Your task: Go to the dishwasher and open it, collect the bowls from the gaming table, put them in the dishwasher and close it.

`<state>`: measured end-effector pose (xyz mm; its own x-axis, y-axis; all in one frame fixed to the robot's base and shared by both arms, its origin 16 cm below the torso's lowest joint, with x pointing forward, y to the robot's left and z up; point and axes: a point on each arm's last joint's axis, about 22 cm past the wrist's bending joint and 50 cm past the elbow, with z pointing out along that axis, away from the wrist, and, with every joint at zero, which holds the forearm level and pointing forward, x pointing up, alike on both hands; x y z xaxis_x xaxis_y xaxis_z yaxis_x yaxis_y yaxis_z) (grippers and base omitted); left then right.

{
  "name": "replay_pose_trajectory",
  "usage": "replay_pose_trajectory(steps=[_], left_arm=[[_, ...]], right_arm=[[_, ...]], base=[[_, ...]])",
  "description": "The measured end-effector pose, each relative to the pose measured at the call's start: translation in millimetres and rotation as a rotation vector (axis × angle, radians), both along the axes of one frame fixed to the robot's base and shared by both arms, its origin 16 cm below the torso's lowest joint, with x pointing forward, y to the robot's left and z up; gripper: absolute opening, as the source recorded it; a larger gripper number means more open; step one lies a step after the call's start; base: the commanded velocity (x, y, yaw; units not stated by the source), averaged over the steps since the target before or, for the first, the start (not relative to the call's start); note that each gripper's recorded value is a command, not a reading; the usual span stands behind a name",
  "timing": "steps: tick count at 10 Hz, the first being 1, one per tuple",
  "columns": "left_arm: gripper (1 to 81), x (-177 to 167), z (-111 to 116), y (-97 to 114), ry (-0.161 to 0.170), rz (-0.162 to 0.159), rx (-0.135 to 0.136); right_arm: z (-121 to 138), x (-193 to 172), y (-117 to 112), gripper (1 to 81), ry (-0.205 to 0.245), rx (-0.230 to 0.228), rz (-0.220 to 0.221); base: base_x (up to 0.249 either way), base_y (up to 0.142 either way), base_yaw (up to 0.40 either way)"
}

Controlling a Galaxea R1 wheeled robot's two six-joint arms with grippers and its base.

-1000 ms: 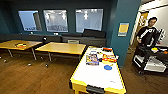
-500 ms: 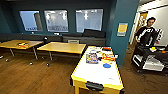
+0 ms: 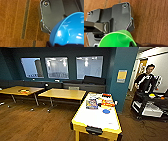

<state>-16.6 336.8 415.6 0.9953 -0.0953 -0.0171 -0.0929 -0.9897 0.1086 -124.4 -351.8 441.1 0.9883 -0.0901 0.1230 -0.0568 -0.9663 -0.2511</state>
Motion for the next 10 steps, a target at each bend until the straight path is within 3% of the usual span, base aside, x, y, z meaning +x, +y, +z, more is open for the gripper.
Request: replay_pose_trajectory(steps=[1,3,6,10], left_arm=[[1.0,0.8,-0.6,-4.3,-0.001,0.0,-0.003],[1.0,3.1,-2.9,-31.8,-0.004,-0.001,-0.037],[1.0,-13.8,-3.2,-35.5,0.018,-0.002,-0.041],[1.0,1.4,-4.3,-54.9,-0.008,-0.001,-0.064]], right_arm=[[0.0,-0.5,-0.3,1.0,0.001,-0.001,0.001],[0.0,3.0,0.7,1.0,-0.002,0.001,0.001],[-2.5,-5.0,21.8,1.0,0.006,0.025,0.003],[-5.5,6.1,49.5,1.0,-0.007,0.057,0.003]], base=[[-0.092,0.0,0.0],[-0.086,0.0,0.0],[0.0,0.0,0.0],[0.0,0.0,0.0]])
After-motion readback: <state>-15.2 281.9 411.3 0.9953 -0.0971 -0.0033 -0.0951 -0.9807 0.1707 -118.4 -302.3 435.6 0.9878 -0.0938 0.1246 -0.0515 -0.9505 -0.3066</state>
